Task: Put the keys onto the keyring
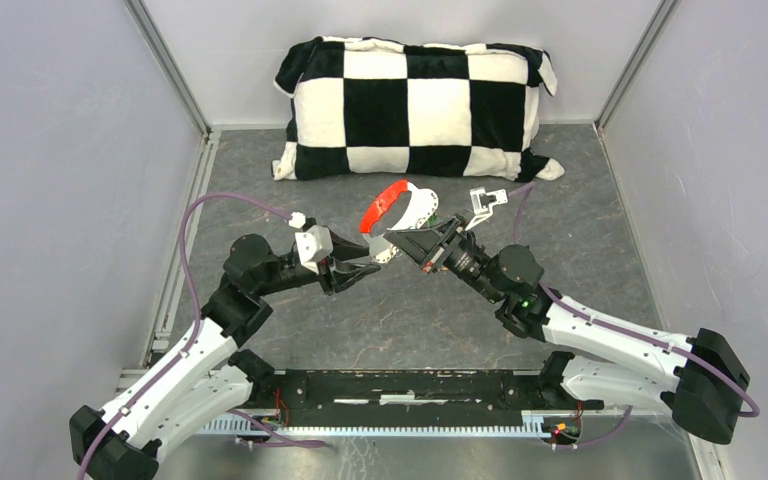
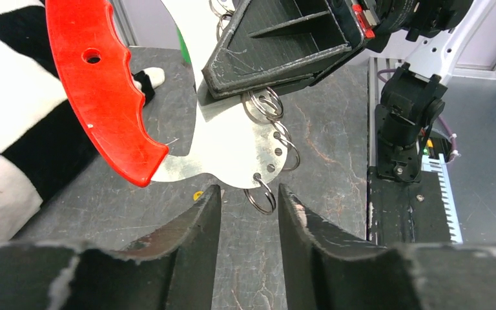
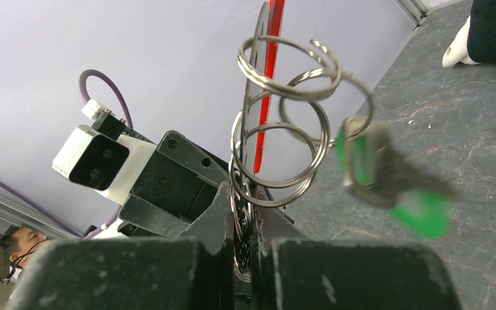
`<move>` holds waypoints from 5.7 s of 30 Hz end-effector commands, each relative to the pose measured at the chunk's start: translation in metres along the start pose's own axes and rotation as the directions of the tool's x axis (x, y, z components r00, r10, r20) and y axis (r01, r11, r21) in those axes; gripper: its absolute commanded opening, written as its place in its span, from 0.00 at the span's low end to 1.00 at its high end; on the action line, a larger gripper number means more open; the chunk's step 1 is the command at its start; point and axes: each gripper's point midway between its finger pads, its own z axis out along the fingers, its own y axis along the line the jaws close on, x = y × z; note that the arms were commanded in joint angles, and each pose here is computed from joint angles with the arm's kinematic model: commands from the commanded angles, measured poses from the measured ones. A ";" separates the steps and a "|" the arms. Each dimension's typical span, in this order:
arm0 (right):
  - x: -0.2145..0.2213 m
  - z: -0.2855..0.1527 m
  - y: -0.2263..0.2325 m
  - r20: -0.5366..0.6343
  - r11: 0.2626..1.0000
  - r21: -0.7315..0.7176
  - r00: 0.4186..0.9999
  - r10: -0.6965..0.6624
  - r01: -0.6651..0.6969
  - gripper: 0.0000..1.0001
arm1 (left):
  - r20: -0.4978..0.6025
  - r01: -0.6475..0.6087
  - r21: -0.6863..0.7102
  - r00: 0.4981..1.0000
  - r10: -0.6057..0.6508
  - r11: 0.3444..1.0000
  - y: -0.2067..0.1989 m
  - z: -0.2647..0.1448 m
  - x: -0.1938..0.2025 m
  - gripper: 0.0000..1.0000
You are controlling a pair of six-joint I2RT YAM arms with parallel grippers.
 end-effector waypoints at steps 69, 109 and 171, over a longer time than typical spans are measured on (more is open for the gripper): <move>0.060 -0.082 -0.040 -0.463 0.673 -0.260 0.523 -0.716 0.692 0.98 | -0.232 -0.429 0.416 0.803 0.549 0.802 -0.012 -0.026 0.001 0.02; 0.103 -0.024 0.011 -0.281 0.446 -0.703 0.359 -0.890 0.554 0.46 | -0.277 -0.245 0.486 0.868 0.413 0.839 -0.039 -0.036 0.026 0.02; 0.060 -0.038 0.035 0.059 0.734 -0.474 0.850 -0.524 0.486 0.00 | -0.199 0.084 0.193 0.979 -0.045 0.977 -0.041 -0.020 -0.005 0.50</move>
